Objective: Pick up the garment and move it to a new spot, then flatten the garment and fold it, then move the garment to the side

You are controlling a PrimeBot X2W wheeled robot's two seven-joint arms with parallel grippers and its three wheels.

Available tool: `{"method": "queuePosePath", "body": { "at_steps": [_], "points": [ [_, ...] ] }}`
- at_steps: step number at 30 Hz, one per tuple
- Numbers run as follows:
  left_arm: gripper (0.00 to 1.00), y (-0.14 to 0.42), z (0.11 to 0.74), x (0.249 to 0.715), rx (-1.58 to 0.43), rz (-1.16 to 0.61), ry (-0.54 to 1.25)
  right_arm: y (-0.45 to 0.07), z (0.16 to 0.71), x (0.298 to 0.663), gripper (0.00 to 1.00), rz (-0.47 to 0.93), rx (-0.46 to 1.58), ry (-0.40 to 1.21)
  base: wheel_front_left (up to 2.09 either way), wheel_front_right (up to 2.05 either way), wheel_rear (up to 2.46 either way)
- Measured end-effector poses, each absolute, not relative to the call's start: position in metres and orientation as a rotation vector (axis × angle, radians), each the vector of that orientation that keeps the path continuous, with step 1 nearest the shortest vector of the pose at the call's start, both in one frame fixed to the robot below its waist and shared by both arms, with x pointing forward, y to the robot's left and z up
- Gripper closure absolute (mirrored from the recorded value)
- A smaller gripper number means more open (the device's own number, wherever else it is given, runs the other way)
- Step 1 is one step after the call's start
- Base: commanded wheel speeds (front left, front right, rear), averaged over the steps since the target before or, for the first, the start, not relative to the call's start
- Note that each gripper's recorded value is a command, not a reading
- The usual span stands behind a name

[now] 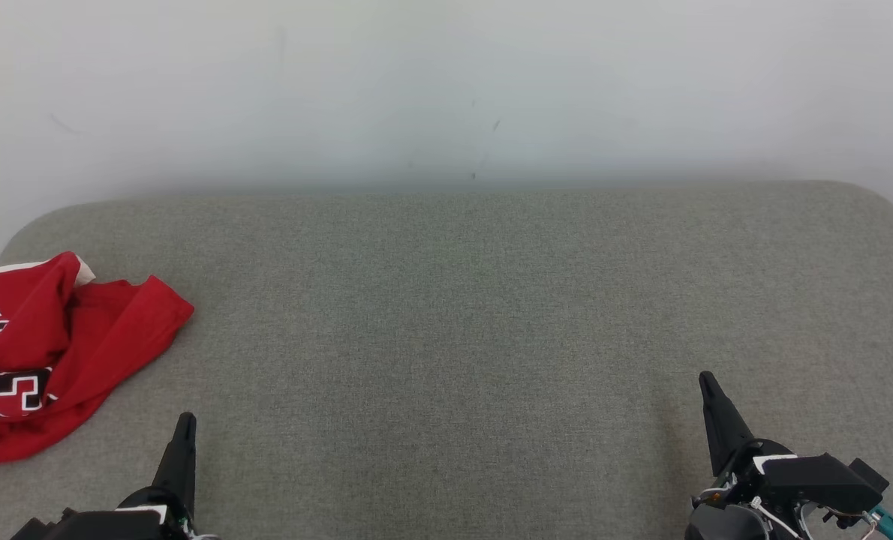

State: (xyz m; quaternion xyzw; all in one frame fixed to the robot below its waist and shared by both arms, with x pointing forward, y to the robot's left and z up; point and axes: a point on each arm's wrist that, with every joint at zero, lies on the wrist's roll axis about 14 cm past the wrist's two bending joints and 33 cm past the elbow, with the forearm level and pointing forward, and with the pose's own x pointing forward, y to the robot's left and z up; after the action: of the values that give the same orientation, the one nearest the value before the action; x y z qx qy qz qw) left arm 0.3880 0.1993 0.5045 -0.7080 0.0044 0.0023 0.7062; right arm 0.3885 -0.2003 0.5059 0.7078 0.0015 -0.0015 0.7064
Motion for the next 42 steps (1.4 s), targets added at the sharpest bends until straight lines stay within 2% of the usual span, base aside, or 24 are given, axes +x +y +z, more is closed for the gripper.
{"method": "queuePosePath", "body": {
  "at_steps": [24,25,33,42],
  "points": [
    [1.00,0.199,0.505,0.388,-1.573,0.005,0.010,-0.200,0.506,0.389,1.00,-0.003,1.573,0.003,0.00,0.00,0.00],
    [0.00,0.199,0.505,0.388,-1.573,0.005,0.010,-0.200,0.506,0.388,0.00,-0.004,1.573,0.003,0.00,0.00,0.00],
    [0.00,0.197,0.467,0.371,-1.586,0.097,0.092,-0.201,0.468,0.371,0.00,-0.098,1.578,0.086,0.00,0.00,0.00],
    [0.00,0.201,0.469,0.370,-1.563,0.121,0.062,-0.191,0.472,0.373,0.00,-0.084,1.569,0.080,0.00,0.00,0.00]
  ]
}}
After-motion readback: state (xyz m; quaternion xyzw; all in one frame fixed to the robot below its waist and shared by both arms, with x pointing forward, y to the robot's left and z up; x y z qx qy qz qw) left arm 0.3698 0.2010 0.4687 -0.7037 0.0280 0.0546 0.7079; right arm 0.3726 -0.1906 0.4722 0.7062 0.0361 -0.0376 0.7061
